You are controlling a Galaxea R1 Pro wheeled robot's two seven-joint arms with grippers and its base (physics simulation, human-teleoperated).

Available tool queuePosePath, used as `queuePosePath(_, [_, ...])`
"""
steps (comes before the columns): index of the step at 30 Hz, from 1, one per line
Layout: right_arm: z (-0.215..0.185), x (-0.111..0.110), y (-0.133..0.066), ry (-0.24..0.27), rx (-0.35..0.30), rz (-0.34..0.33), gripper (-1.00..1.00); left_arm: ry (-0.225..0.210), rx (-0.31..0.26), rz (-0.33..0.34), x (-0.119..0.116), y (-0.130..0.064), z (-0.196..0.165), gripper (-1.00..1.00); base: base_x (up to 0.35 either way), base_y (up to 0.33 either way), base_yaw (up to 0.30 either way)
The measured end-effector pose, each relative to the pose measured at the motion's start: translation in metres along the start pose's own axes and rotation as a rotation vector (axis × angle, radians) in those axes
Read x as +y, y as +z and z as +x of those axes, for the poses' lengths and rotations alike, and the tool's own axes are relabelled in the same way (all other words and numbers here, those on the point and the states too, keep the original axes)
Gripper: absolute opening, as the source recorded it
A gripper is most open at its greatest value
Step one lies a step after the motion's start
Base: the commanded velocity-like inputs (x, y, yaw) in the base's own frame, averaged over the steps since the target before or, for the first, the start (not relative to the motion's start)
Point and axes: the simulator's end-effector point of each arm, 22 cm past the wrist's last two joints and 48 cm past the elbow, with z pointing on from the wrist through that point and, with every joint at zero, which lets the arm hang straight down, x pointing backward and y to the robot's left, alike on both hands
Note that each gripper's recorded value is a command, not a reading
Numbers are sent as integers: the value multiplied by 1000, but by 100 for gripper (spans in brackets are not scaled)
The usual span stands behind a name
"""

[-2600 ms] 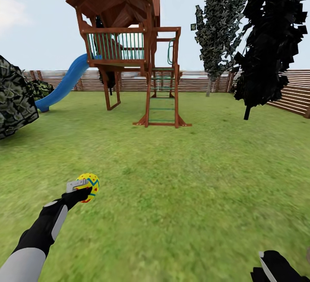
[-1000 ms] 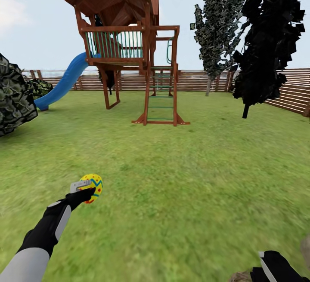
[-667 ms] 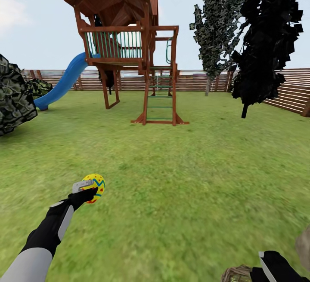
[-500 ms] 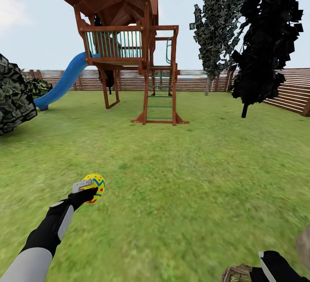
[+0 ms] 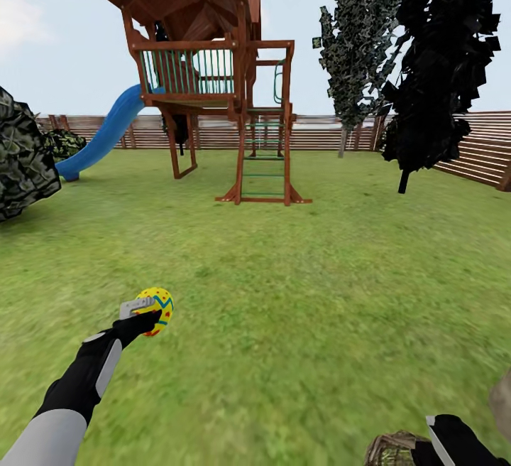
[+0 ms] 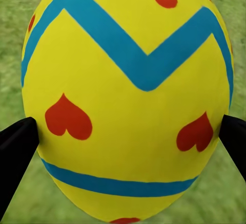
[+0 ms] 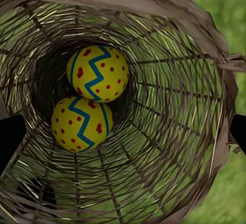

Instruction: Take the three Easter eggs out of the wicker basket on the lawn in the garden, then place them on the lawn next to a single tree (choose any tree) so that all three eggs are next to the same tree and none are left in the basket.

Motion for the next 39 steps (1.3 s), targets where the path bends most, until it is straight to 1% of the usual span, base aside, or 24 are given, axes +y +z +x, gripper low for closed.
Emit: queuePosePath(39, [28,20,71,-2,0,-2,100,0,-2,-1,17,26,72,-100,0,0,0])
